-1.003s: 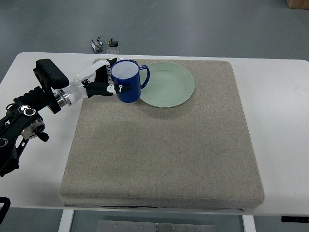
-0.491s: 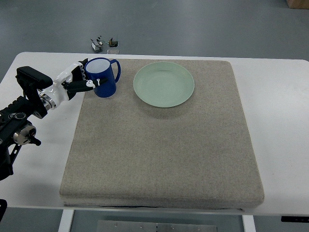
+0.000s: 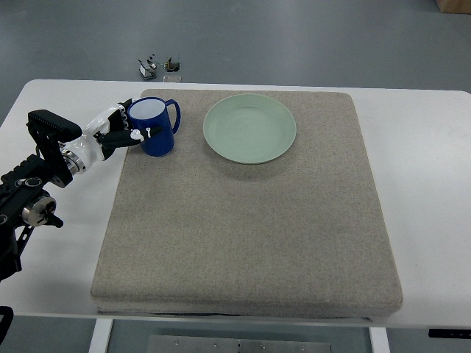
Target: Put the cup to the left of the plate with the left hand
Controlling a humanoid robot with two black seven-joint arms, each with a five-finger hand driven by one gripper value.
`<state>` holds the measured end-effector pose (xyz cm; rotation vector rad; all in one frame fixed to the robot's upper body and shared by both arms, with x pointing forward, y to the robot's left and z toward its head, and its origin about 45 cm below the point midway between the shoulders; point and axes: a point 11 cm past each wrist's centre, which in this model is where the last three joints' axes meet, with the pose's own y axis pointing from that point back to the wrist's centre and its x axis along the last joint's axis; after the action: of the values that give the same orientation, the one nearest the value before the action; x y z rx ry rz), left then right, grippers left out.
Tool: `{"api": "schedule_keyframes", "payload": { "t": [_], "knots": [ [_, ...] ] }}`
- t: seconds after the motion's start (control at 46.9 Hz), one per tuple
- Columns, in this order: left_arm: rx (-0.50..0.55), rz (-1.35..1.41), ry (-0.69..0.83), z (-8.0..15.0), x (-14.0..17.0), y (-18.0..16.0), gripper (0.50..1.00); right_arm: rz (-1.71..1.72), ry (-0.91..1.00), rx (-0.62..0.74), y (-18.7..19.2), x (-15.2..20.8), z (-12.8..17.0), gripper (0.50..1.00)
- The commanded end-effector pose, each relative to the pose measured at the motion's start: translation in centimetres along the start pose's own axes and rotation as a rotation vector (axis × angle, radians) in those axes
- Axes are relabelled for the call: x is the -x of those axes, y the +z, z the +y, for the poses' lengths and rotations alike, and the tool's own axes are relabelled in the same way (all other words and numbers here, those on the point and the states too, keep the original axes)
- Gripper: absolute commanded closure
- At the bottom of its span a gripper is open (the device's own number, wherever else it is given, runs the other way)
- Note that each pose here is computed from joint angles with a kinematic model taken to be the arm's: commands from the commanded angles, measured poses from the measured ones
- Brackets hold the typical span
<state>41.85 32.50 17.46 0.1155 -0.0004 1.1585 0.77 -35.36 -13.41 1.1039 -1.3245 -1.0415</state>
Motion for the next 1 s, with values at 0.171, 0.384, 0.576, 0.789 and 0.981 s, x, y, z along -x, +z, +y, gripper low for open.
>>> {"api": "schedule_keyframes", "payload": {
  "t": [0.171, 0.384, 0.576, 0.789, 0.981],
  "knots": [
    [-0.001, 0.002, 0.001, 0.0, 0.0, -0.1, 0.549, -0.001, 0.000, 0.000, 0.0, 0.0, 0.0, 0.566],
    [0.023, 0.044, 0.000, -0.1, 0.0, 0.4, 0.506, 0.001, 0.000, 0.000, 0.0, 0.0, 0.0, 0.566],
    [0.039, 0.051, 0.004, 0.0, -0.4, 1.1, 0.504, -0.001, 0.000, 0.000, 0.0, 0.0, 0.0, 0.566],
    [0.093, 0.137, 0.062, 0.8, -2.5, 2.3, 0.504, -0.001, 0.000, 0.000, 0.0, 0.0, 0.0, 0.566],
    [0.165, 0.199, 0.124, 1.3, -5.2, 4.9, 0.504, -0.001, 0.000, 0.000, 0.0, 0.0, 0.0, 0.566]
  ]
}}
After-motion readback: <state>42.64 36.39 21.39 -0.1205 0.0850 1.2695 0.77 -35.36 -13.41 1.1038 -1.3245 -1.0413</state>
